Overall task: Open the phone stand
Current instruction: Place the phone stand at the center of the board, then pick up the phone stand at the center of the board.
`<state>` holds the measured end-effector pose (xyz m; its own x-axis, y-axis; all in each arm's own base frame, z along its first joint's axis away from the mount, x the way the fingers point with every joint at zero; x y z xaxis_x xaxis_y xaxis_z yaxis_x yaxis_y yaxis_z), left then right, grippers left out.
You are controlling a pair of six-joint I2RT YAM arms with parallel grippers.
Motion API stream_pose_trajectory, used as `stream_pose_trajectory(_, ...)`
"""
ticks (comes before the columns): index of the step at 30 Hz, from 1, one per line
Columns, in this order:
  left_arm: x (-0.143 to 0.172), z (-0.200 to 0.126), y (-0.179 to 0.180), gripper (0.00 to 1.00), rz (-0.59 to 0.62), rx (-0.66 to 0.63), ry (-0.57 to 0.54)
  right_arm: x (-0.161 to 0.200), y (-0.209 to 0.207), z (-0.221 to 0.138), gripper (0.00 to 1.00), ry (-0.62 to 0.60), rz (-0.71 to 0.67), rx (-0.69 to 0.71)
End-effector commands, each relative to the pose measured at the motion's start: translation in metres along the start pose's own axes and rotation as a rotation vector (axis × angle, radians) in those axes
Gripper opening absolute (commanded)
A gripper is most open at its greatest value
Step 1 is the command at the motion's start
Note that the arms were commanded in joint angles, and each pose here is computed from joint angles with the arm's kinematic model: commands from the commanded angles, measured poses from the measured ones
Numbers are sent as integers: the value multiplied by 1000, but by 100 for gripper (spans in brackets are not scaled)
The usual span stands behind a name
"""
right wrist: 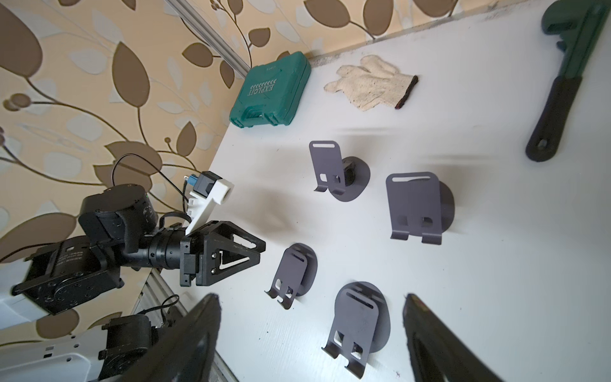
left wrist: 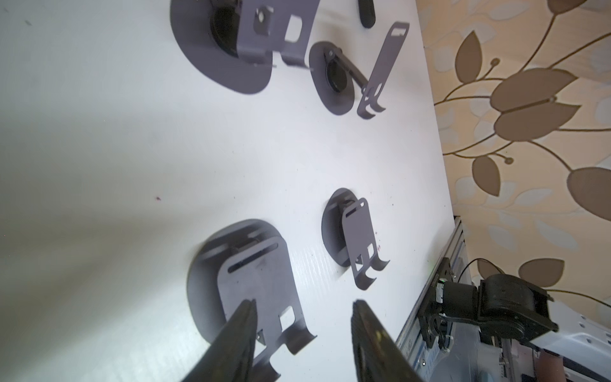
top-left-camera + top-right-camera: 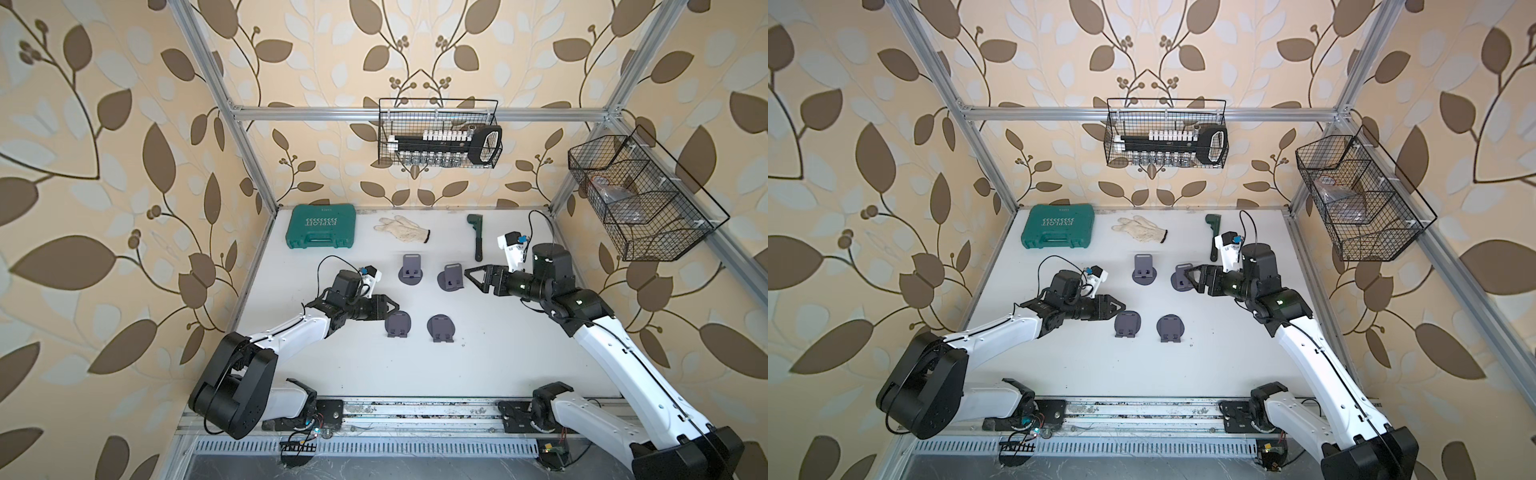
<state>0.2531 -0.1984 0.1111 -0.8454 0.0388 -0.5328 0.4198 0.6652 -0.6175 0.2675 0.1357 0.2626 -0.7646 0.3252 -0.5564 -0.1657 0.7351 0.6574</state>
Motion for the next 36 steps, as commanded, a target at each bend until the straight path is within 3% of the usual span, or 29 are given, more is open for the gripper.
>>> stream_pose_trajectory(1,7,-1,-4,51,-12,19,-31,12,-2,6,86,27,12,0)
stream_pose_trajectory(6,20,0,5,52,-18,3,-22,16,3,9,87,11,-3,-22)
stream_pose_trajectory(36,16,47,27,48,-22,20,79,26,0,31,87,64,4,-38)
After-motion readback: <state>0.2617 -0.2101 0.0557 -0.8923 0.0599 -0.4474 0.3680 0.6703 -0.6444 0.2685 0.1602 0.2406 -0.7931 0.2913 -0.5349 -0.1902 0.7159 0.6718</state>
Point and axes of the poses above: each gripper's point midway between its finger pads, its own z axis out along the fingers, its own y axis along the line the jaws close on, x = y × z, the point moved 3 cm from there along -z, back along the fingers, and after that the axes turned 10 degrees about z, right-handed, at the moved point
